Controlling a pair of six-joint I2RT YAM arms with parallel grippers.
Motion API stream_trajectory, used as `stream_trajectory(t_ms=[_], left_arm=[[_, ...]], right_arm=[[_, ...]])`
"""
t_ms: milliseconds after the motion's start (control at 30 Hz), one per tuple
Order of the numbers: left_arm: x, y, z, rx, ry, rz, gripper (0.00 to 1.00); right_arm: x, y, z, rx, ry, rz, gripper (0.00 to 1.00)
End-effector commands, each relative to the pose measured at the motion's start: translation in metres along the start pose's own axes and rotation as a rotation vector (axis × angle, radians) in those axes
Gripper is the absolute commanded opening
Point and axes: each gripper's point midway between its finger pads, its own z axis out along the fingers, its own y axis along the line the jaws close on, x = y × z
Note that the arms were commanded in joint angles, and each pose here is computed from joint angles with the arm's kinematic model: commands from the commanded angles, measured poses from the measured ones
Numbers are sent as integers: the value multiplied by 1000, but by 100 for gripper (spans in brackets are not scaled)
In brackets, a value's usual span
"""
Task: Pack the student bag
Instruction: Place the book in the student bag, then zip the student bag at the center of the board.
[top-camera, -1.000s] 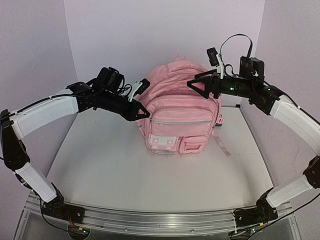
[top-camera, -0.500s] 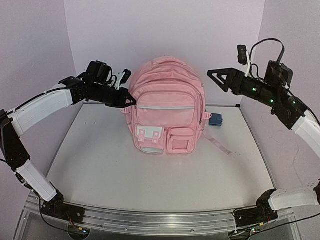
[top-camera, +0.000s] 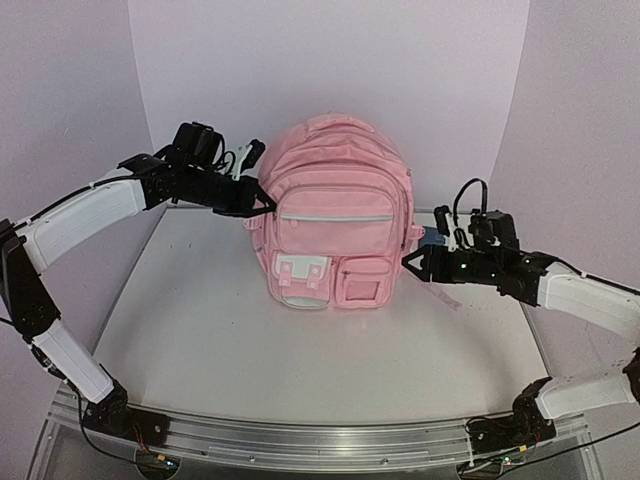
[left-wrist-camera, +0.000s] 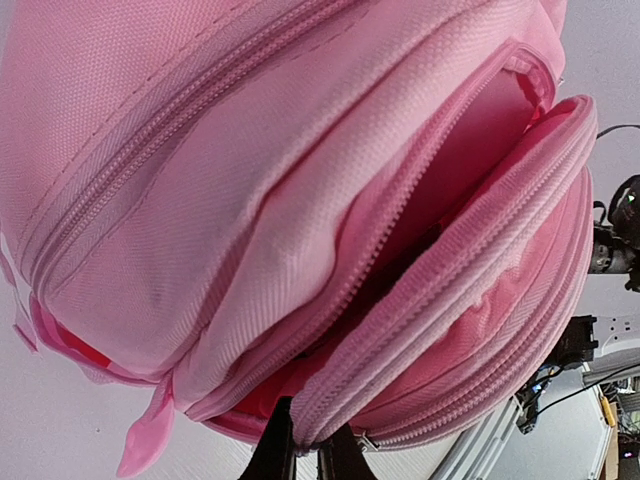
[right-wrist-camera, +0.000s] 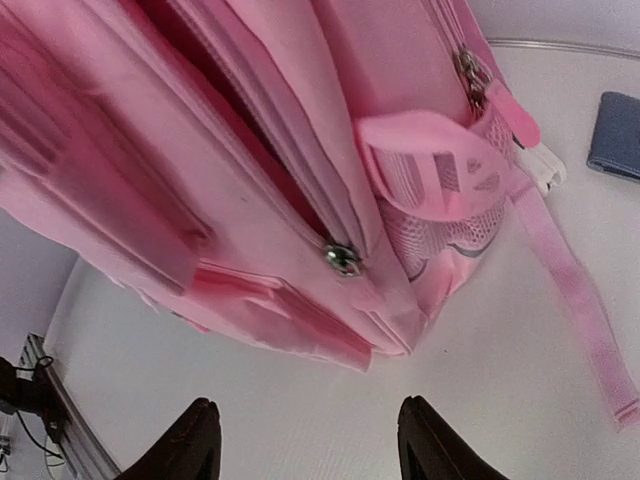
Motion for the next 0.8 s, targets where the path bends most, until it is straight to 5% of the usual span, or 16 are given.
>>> stream_trajectory(t_ms=[0, 533, 767], left_arm=[[-50, -35, -32, 108, -186, 57, 0], [-49, -35, -35, 102, -182, 59, 0], [-49, -36, -37, 96, -181, 64, 0]], right_arm=[[-25, -9, 14, 61, -94, -81, 54], [-45, 2, 52, 0, -114, -170, 36], [-47, -1, 52, 18, -121, -174, 13]])
